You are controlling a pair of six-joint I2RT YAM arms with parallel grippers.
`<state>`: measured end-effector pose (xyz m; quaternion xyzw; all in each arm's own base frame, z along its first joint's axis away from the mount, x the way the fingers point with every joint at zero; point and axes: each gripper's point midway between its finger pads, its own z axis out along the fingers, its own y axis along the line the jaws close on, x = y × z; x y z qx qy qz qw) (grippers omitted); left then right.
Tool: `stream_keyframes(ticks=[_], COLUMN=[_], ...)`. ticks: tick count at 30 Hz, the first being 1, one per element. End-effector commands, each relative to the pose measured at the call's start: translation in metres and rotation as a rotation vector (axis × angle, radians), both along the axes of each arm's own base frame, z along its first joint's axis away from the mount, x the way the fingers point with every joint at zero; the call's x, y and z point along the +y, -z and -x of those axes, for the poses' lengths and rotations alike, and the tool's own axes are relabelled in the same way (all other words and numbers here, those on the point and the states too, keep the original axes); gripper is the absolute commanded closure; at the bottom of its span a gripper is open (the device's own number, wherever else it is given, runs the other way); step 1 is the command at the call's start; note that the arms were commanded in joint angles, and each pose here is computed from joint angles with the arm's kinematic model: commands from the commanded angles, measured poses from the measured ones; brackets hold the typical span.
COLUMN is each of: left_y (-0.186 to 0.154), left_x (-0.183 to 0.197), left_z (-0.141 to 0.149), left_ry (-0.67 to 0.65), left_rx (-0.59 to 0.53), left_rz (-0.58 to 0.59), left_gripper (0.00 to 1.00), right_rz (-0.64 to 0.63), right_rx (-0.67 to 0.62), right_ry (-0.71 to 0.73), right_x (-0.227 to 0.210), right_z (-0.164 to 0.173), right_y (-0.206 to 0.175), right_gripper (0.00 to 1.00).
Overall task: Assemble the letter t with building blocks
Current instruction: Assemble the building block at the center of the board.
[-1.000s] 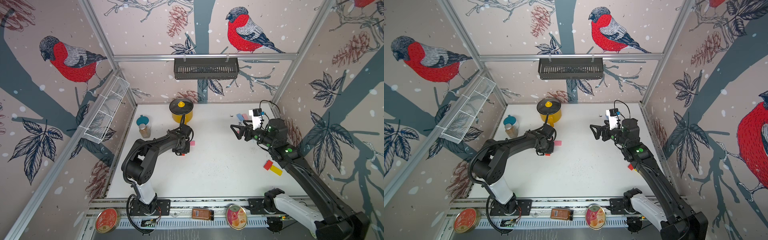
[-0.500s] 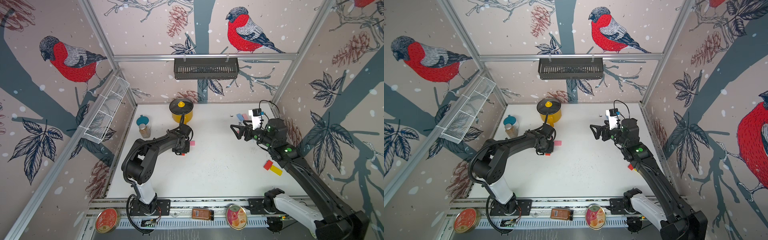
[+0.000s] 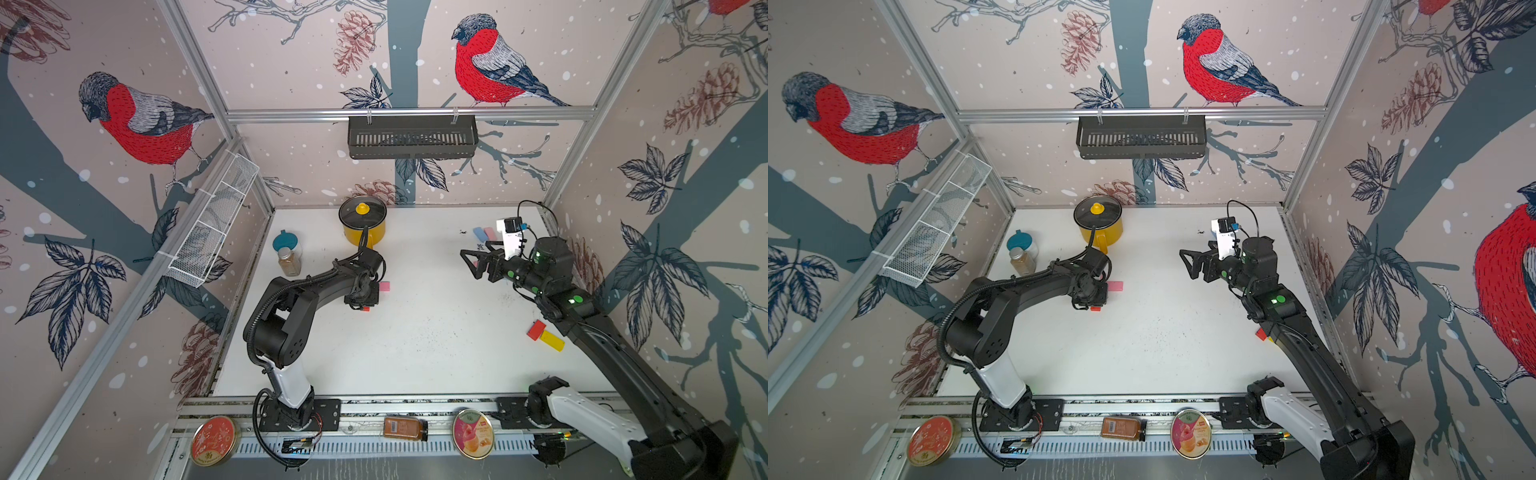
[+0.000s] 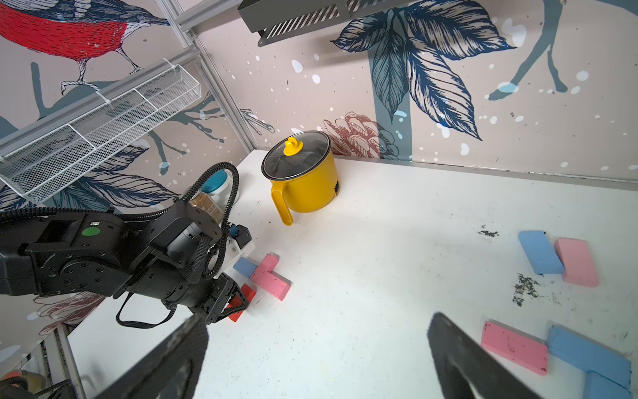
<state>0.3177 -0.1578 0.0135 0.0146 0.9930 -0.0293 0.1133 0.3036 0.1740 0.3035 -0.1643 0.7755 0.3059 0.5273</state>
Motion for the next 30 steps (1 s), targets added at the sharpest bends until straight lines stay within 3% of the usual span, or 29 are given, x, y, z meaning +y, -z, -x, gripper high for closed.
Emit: stream_keyframes(ticks=[1,21,30], left_y=[0.01,0.012,0.003], left_x=[-0.002,-0.002,-0.005], left_z=[-0.003,-0.003,0.0], left_ry=[-0.033,-0.032,-0.032], left_rx=[0.003,0.012,-0.006], left_rz=[0.019,0.021,0.045], left_gripper=[0.97,0.94,0.82], right_rz=[0.003,0.006,0.007], right_rx=[-0.019,-0.037,-0.035], right_ry=[0.0,0.0,0.002], right_x=[0.0,0.0,0.0], right_z=[0.0,0.003,0.002], right_y=[-0.003,-0.005,-0.002], right_gripper=[0.01,0.0,0.0])
